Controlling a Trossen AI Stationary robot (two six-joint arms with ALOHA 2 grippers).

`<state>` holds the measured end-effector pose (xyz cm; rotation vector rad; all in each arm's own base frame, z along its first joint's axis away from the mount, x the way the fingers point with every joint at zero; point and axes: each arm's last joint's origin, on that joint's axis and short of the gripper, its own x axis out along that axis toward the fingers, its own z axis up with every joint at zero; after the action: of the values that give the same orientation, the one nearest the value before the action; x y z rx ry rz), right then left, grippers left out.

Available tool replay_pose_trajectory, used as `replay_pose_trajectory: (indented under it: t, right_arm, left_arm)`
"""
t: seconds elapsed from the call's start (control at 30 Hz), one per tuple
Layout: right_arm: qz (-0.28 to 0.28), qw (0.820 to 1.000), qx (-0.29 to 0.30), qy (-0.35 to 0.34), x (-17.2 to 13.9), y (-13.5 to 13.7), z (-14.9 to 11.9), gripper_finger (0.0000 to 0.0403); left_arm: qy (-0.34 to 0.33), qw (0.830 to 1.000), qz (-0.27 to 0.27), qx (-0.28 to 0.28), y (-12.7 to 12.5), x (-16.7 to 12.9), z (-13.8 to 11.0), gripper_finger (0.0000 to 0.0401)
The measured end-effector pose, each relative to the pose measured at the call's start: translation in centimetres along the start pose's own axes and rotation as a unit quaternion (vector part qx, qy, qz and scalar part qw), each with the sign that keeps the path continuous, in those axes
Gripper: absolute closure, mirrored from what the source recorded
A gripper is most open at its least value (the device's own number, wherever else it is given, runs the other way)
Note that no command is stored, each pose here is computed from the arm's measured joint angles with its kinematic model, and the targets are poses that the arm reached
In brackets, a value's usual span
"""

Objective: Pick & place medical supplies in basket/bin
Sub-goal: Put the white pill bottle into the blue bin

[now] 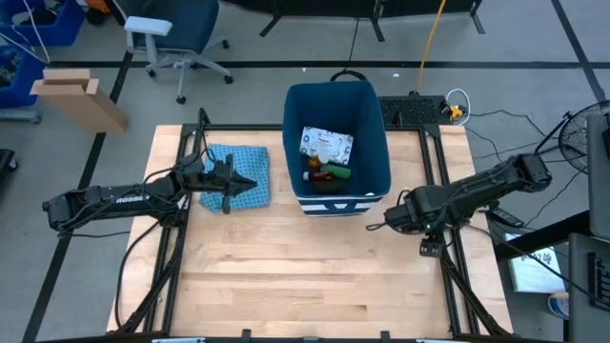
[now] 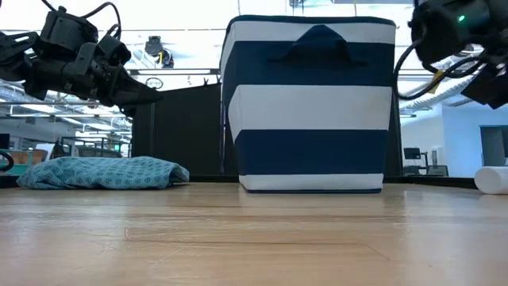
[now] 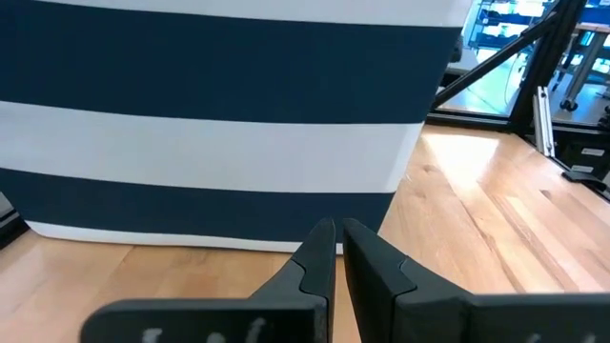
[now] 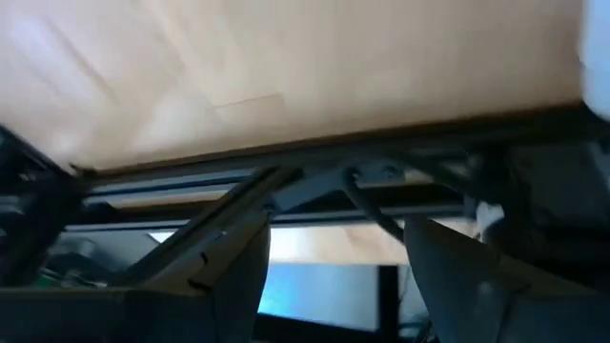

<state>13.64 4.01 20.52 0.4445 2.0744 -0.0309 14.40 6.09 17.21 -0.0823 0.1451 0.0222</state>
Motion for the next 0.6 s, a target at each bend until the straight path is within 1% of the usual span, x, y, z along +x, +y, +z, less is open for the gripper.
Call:
replay_pose_trajectory:
  t: [0.07,0.17,0.33,0.4,0.5,0.6]
  right_arm:
    - [-0.002,1.000,-0.020,-0.004,0.2,0.5,0.0,0.0175]
    - [0.021,0.999,-0.029,-0.016,0.4,1.2,0.2,0.0180]
    - [0.024,0.999,0.005,-0.020,0.7,1.9,0.1,0.0180]
    - [0.033,0.999,0.006,-0.032,0.8,2.4,0.2,0.0180]
    - [0.044,0.997,-0.017,-0.055,1.1,3.4,0.4,0.0185]
    - [0.051,0.994,-0.052,-0.078,1.4,4.4,0.5,0.0206]
  left_arm:
    - [0.000,1.000,0.000,0.000,0.0,0.0,0.0,0.0375]
    - [0.000,1.000,0.000,0.000,0.0,0.0,0.0,0.0375]
    - [0.000,1.000,-0.004,-0.008,0.0,0.0,0.0,0.0375]
    - [0.000,1.000,-0.011,-0.012,-0.1,0.0,0.0,0.0375]
    - [0.000,1.000,-0.016,-0.014,-0.1,0.0,0.0,0.0375]
    - [0.000,1.000,-0.020,-0.011,-0.2,0.1,0.0,0.0375]
